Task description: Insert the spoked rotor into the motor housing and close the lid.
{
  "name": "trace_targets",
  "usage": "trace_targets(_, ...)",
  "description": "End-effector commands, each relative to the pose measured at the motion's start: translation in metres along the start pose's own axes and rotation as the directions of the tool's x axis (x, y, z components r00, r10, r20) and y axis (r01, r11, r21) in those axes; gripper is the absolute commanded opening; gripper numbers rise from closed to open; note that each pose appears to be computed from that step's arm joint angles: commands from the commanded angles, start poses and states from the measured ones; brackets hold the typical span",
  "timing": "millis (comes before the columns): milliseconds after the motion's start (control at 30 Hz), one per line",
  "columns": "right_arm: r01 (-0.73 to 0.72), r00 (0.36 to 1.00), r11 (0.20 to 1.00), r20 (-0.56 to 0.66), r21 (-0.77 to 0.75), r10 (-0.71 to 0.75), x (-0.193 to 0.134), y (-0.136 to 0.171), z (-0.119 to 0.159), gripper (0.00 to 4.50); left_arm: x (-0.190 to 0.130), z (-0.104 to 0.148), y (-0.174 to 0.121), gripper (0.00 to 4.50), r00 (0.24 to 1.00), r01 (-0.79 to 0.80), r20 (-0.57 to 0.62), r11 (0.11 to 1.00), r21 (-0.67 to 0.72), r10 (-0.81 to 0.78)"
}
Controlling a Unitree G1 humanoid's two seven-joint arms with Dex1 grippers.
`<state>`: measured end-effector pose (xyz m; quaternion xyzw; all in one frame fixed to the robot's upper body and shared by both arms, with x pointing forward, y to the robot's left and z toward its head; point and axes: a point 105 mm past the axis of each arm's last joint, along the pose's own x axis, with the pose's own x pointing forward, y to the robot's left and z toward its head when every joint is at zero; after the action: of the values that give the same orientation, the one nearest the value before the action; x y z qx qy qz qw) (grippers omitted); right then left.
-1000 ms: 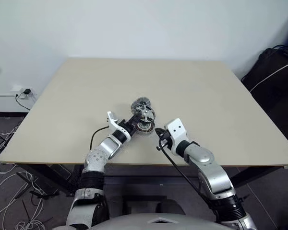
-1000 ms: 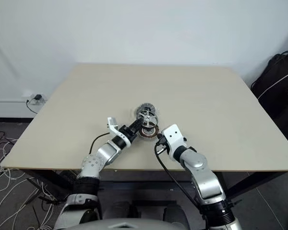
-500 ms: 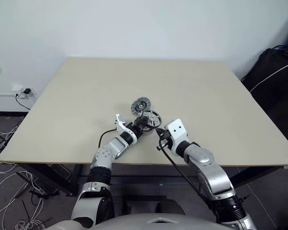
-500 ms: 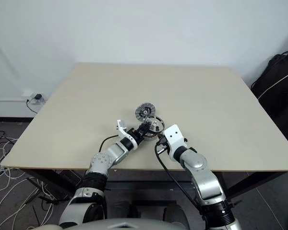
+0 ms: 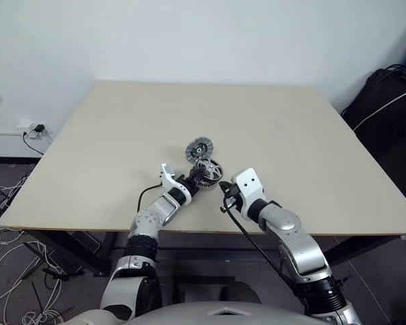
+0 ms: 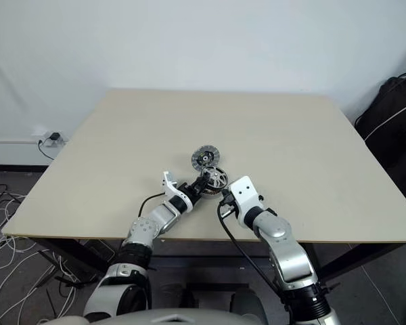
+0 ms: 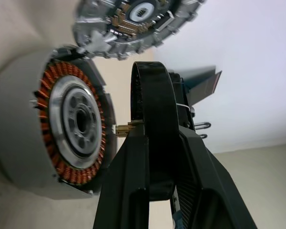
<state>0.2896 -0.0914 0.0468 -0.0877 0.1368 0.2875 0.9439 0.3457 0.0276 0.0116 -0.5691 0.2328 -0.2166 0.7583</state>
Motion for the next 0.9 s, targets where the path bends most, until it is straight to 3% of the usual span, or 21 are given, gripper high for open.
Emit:
trace_targets(33,0.008,0.998,0.999,0.067,-0.032,-0.006,-0.001,-0.001,0.021,0.00,0.015,-0.010,-0.021,0.43,0.997,0.073,0.012,0.997,-0.039,-0.073)
trace_targets(200,0.016,0.998,0.999,0.066,-0.036,-0.014,-0.002,-0.003,0.021,0.00,0.017,-0.008,-0.019,0.43,0.998,0.061,0.017,0.997,-0.037,-0.061)
trace_targets(600,0.011,0.998,0.999,0.057,-0.036,-0.008,0.002,-0.001,0.018,0.00,0.004,-0.001,-0.008,4.39,0.999,0.020,0.040,0.999,-0.025,-0.019)
trace_targets(800,0.016,0.999,1.000,0.051,-0.024,-0.015,0.003,-0.001,0.015,0.00,-0.015,0.009,-0.010,4.39,0.997,0.023,0.075,0.999,0.047,-0.027)
trace_targets(900,0.043,0.998,0.999,0.047,-0.011,-0.042,0.004,-0.004,0.012,0.00,-0.028,0.010,-0.019,4.45,0.997,0.022,0.070,0.975,0.220,-0.039)
